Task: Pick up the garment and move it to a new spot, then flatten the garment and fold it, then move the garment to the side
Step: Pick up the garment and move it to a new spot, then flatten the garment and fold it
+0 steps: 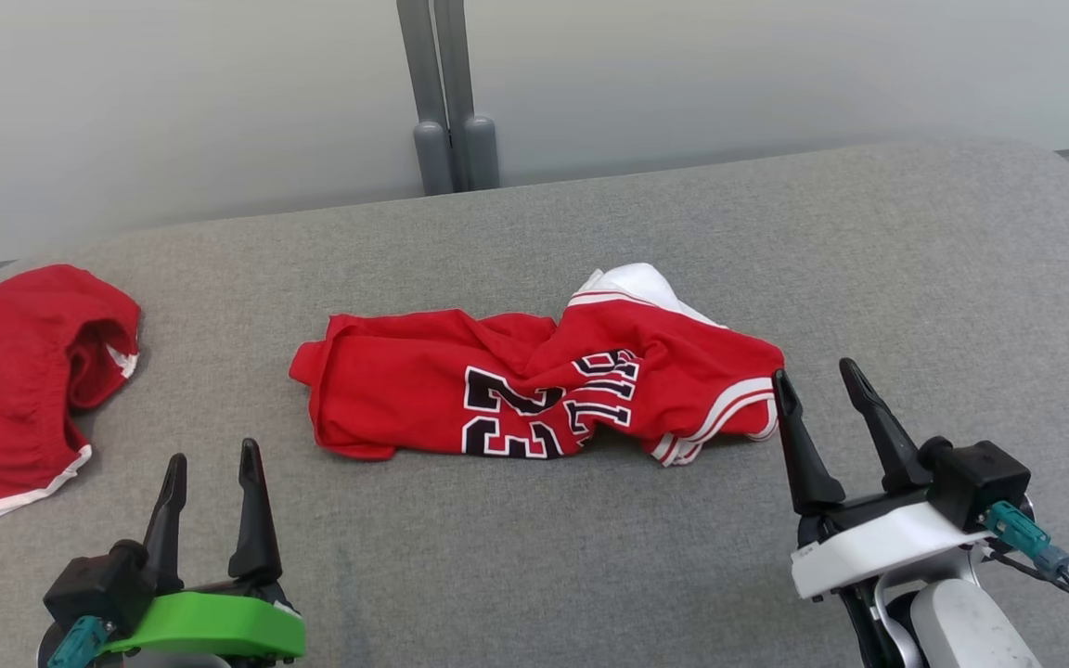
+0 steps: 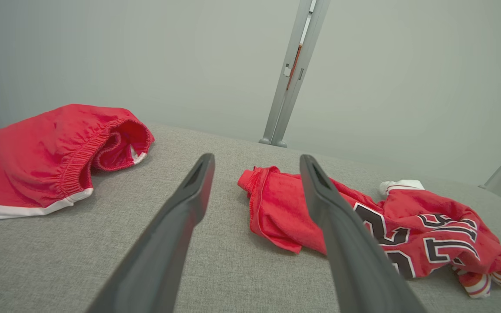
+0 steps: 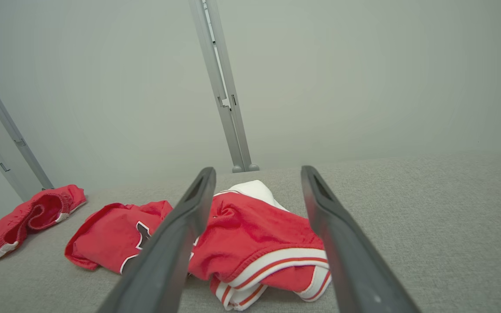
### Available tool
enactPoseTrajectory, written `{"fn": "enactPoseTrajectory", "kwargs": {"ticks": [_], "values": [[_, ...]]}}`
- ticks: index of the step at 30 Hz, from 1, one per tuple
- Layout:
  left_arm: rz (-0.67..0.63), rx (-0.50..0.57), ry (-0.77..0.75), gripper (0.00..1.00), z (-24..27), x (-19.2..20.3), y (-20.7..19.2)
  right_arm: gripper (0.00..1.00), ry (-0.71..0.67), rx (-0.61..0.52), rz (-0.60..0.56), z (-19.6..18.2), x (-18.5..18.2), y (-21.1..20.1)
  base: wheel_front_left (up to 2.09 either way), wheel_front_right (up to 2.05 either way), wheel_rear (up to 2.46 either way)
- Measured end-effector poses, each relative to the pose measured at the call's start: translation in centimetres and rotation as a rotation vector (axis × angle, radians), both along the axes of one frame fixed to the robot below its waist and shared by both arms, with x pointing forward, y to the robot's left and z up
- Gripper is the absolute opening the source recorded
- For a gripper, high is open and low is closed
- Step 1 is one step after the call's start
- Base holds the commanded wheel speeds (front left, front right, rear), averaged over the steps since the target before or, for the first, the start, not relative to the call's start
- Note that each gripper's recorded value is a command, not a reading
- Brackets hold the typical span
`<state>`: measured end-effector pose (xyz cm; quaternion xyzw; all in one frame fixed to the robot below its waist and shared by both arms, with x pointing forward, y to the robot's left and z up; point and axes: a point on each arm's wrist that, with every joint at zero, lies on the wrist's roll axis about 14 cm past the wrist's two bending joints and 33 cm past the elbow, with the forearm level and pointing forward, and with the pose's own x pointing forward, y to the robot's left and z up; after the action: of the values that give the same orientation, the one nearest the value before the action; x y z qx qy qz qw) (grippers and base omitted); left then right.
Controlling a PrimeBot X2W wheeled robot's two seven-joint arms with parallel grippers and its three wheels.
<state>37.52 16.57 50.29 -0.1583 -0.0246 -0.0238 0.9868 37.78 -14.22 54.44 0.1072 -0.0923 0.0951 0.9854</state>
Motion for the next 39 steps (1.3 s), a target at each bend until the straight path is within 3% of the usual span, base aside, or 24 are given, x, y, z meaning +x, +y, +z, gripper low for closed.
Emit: {"fn": "enactPoseTrajectory", "kwargs": {"ticks": [18,27,39], "values": [[0.003,0.007,0.024,1.00,-1.4,-0.1,0.1,1.00,0.018,-0.020,0.013,-0.6,1.4,0.0,0.00,0.00,0.00],[0.009,0.004,0.041,1.00,-2.1,0.9,0.5,1.00,0.024,-0.050,0.036,-0.3,5.8,-0.9,0.00,0.00,0.00],[0.081,0.005,0.073,1.00,-3.2,1.8,3.0,1.00,0.480,-0.100,0.164,-7.9,13.6,0.8,0.00,0.00,0.00]]}}
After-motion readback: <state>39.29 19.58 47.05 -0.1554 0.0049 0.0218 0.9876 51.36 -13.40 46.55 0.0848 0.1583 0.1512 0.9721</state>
